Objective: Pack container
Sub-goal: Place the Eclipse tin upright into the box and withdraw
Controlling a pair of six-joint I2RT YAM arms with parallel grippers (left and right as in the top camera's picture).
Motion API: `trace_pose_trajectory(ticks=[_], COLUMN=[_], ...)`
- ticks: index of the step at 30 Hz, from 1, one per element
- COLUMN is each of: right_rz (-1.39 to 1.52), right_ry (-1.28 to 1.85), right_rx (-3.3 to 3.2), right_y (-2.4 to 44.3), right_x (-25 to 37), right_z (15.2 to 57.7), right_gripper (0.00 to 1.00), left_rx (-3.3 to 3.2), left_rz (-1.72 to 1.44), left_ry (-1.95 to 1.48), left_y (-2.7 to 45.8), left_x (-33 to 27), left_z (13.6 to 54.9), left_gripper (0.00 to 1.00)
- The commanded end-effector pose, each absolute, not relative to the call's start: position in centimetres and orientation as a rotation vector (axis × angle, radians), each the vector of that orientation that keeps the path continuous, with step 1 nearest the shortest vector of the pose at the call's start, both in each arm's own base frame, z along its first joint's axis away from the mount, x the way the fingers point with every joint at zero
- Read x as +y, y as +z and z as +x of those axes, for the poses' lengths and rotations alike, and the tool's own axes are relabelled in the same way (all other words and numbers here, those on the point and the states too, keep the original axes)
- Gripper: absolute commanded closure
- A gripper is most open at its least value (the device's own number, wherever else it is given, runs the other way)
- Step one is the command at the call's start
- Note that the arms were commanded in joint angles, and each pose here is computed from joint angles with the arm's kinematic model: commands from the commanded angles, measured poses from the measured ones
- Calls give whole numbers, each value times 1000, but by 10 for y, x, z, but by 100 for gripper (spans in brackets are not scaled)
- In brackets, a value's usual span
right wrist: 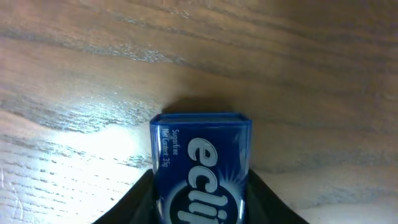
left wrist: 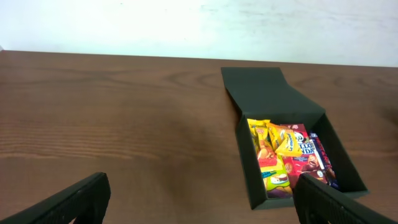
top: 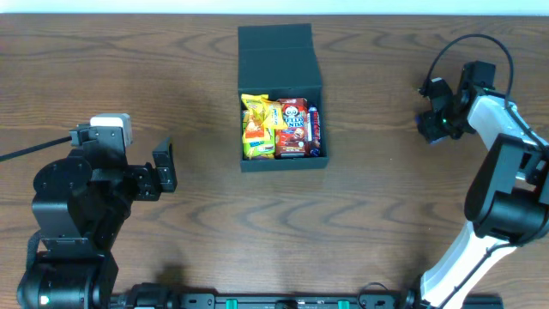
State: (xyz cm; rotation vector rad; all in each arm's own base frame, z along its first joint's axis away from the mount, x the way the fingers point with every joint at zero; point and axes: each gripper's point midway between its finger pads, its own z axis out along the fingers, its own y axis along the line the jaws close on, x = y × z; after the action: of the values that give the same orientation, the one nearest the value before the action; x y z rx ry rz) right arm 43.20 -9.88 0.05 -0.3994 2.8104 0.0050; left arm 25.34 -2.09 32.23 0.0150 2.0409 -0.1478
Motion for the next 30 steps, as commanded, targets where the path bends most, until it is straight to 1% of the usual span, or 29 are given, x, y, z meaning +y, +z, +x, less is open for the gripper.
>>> trace_pose_trajectory(ticks=[1,6,10,15,19,22,25,27,30], right_rz=[-313,-181,-100,-49,-43,-89,-164,-172,-118], right_ry=[51,96,248,493,649,711,763,796,784], right_rx=[2838,2847,2805,2696,2612,2572,2557,2569,2641], right_y=[-8,-7,6,44,88,110,125,126,119], right_x=[-98,-86,-56,-2,58,99,148,172,205], right_z=[428,431,443,470,496,504,501,495,478], right_gripper=[76,78,81,88,95,95,93,90,89], left_rx=[2029,2029,2029,2029,2029,2029,2029,2029,2029], left_rz=[24,25,25,25,25,25,25,25,25], left_ry=[-128,-128,-128,-128,-128,-128,-128,-128,-128], left_y=[328,328,328,328,328,328,328,328,328], left_x=[-19,-19,-19,-19,-19,-19,-19,-19,-19], left_z=[253,253,253,253,253,253,253,253,253], left_gripper=[5,5,5,5,5,5,5,5,5])
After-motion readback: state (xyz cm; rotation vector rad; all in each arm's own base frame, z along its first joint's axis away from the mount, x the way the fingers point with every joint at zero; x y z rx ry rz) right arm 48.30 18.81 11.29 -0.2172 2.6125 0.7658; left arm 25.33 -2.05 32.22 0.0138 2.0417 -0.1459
